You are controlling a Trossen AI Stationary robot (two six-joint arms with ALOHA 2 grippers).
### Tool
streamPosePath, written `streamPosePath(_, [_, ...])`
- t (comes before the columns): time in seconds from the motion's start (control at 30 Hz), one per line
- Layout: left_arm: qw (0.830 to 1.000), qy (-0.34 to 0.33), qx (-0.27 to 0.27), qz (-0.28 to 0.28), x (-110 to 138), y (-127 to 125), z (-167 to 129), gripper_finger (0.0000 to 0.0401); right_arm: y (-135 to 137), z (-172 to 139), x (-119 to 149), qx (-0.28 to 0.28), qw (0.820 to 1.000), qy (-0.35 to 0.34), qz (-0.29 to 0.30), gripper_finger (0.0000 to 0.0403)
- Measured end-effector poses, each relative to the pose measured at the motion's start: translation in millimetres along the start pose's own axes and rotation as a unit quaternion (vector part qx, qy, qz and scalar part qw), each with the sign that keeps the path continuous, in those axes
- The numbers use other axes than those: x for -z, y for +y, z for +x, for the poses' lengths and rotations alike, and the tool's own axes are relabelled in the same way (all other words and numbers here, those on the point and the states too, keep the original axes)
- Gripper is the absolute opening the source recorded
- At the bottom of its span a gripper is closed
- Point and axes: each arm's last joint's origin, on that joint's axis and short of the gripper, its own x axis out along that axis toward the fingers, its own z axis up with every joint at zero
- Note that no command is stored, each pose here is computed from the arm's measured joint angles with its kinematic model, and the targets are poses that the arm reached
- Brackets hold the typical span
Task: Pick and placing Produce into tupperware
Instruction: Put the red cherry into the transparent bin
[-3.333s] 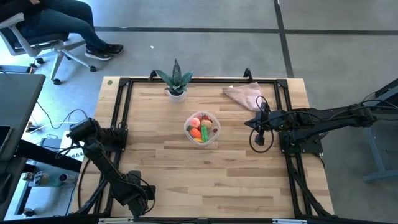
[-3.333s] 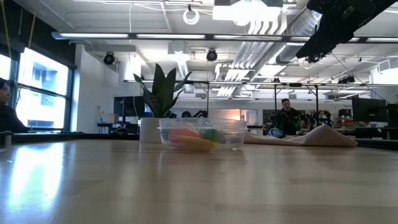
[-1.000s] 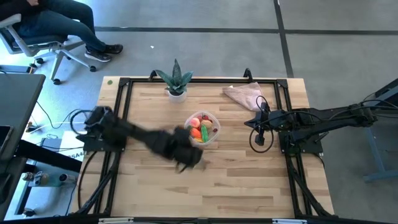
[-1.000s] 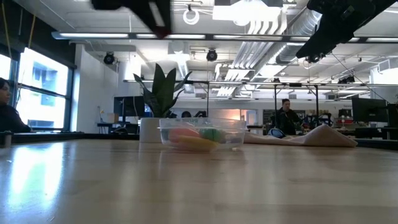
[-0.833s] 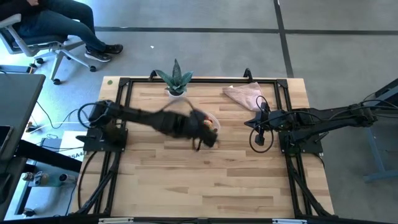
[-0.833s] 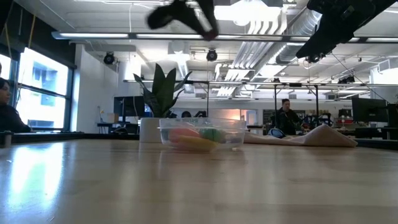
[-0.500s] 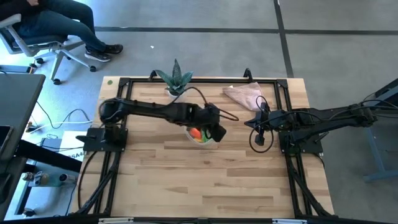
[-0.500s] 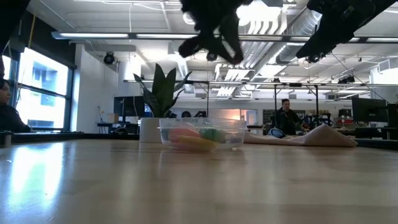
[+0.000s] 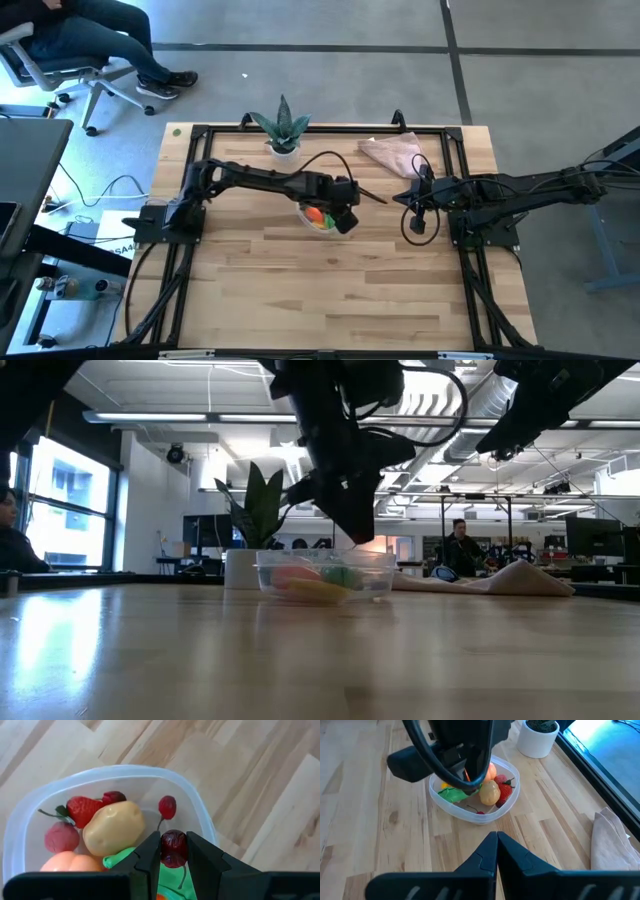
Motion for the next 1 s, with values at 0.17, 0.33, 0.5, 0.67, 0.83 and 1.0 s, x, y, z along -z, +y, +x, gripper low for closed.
streamPosePath(0.17, [1.000, 0.003, -0.006, 0.011, 1.2, -0.7, 7.7, 0.0078, 0.0, 0.0, 0.0, 0.000, 1.000, 0.000, 0.000, 0.0000])
streamPosePath(0.33, [1.000, 0.010, -0.009, 0.019, 3.3, -0.8, 12.4, 0.0078, 0.1, 0.1, 0.1, 0.000, 1.000, 0.000, 0.000, 0.0000])
streamPosePath(0.5, [1.000, 0.012, -0.004, 0.025, 3.1, -1.1, 11.9, 0.0078, 0.0, 0.0, 0.0, 0.000, 1.000, 0.000, 0.000, 0.0000])
streamPosePath(0.67, [0.999, 0.022, -0.003, 0.035, 4.6, -0.6, 11.9, 0.0078, 0.0, 0.1, 0.0, 0.000, 1.000, 0.000, 0.000, 0.0000])
streamPosePath(0.83, [0.998, 0.045, -0.011, 0.039, 10.1, 0.1, 21.9, 0.0078, 0.0, 0.0, 0.0, 0.000, 1.000, 0.000, 0.000, 0.0000])
streamPosePath(1.0, [0.998, 0.053, -0.015, 0.039, 12.6, -0.3, 29.7, 0.0078, 0.0, 0.1, 0.1, 0.000, 1.000, 0.001, 0.000, 0.0000])
